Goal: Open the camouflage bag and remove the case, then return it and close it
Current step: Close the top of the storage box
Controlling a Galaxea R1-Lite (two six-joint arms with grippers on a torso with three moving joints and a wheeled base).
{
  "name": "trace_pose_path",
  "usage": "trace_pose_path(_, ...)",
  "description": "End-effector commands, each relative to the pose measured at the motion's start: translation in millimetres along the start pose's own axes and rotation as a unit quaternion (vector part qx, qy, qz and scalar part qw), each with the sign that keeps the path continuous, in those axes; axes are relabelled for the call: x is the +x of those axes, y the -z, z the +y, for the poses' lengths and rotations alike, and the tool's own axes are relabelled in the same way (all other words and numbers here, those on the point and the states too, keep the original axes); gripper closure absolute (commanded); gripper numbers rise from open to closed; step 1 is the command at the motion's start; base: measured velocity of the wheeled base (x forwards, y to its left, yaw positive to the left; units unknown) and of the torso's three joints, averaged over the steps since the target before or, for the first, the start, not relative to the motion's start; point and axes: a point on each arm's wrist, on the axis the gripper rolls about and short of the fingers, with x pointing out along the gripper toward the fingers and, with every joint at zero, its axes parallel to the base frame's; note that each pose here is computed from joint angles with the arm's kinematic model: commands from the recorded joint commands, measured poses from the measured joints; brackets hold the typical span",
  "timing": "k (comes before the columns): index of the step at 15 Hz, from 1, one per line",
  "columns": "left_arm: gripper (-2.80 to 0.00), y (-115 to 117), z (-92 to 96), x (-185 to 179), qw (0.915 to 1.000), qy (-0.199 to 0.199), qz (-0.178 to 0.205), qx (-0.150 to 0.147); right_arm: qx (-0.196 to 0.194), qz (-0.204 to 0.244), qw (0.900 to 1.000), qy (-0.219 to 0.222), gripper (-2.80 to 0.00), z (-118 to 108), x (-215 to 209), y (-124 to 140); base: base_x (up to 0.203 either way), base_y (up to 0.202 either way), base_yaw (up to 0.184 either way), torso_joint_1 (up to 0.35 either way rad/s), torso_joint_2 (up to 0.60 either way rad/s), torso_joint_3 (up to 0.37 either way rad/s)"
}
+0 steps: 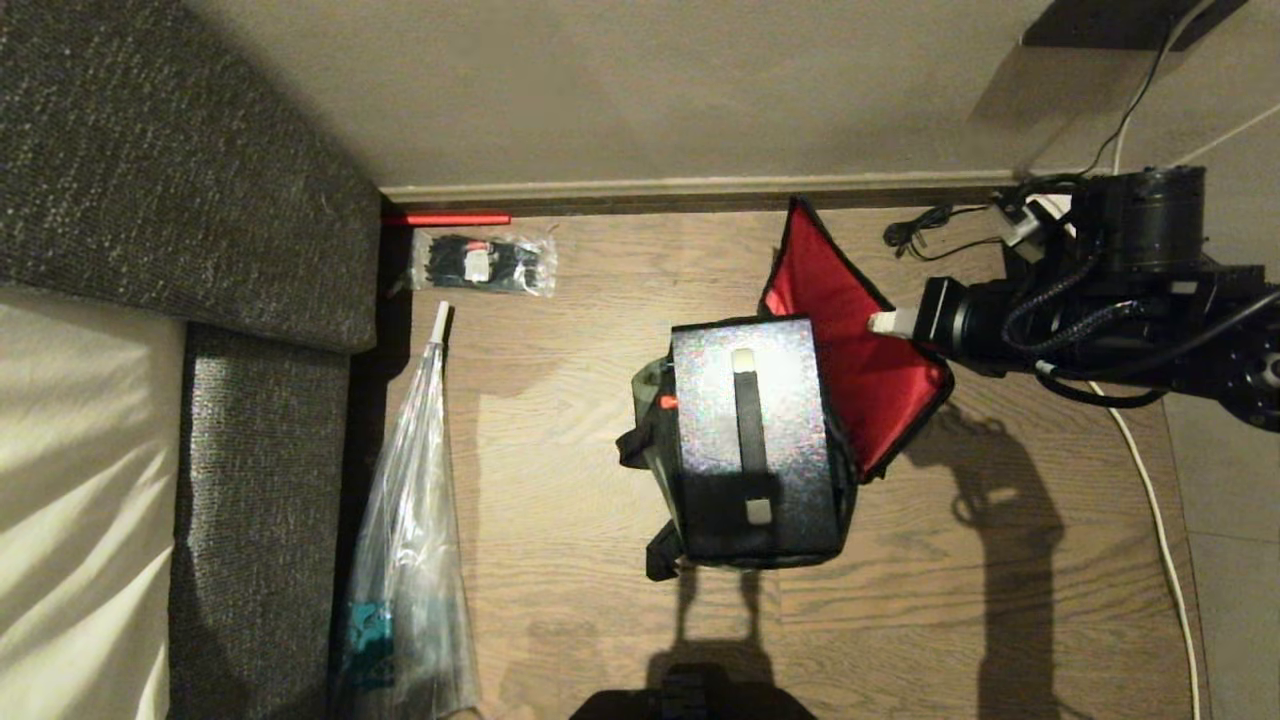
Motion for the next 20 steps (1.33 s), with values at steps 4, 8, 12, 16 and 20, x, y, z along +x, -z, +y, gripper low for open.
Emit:
trace_pose_path(4, 0.0, 0, 0.0, 0, 1.0, 0.0, -0.001, 0.0, -0.007, 0.041, 0.999, 0.02, 0.0, -12, -2, 21, 0.0, 0.0, 0.0, 0.0, 0.0, 0.0)
trace_pose_path(8, 0.0, 0, 0.0, 0, 1.0, 0.0, -0.001, 0.0, -0.091, 0.081, 0.99, 0.072, 0.0, -39, -4, 60, 0.0, 0.0, 0.0, 0.0, 0.0, 0.0)
trace_pose_path(12, 0.0, 0, 0.0, 0, 1.0, 0.0, -0.001, 0.0, -0.132, 0.141, 0.977, 0.085, 0.0, -56, -8, 97, 0.0, 0.0, 0.0, 0.0, 0.0, 0.0)
trace_pose_path(16, 0.0, 0, 0.0, 0, 1.0, 0.0, -0.001, 0.0, -0.2, 0.172, 0.961, 0.079, 0.0, -66, -11, 127, 0.0, 0.0, 0.0, 0.0, 0.0, 0.0)
trace_pose_path(20, 0.0, 0, 0.0, 0, 1.0, 0.0, -0.001, 0.0, -0.219, 0.181, 0.955, 0.083, 0.0, -65, 4, 152, 0.0, 0.0, 0.0, 0.0, 0.0, 0.0)
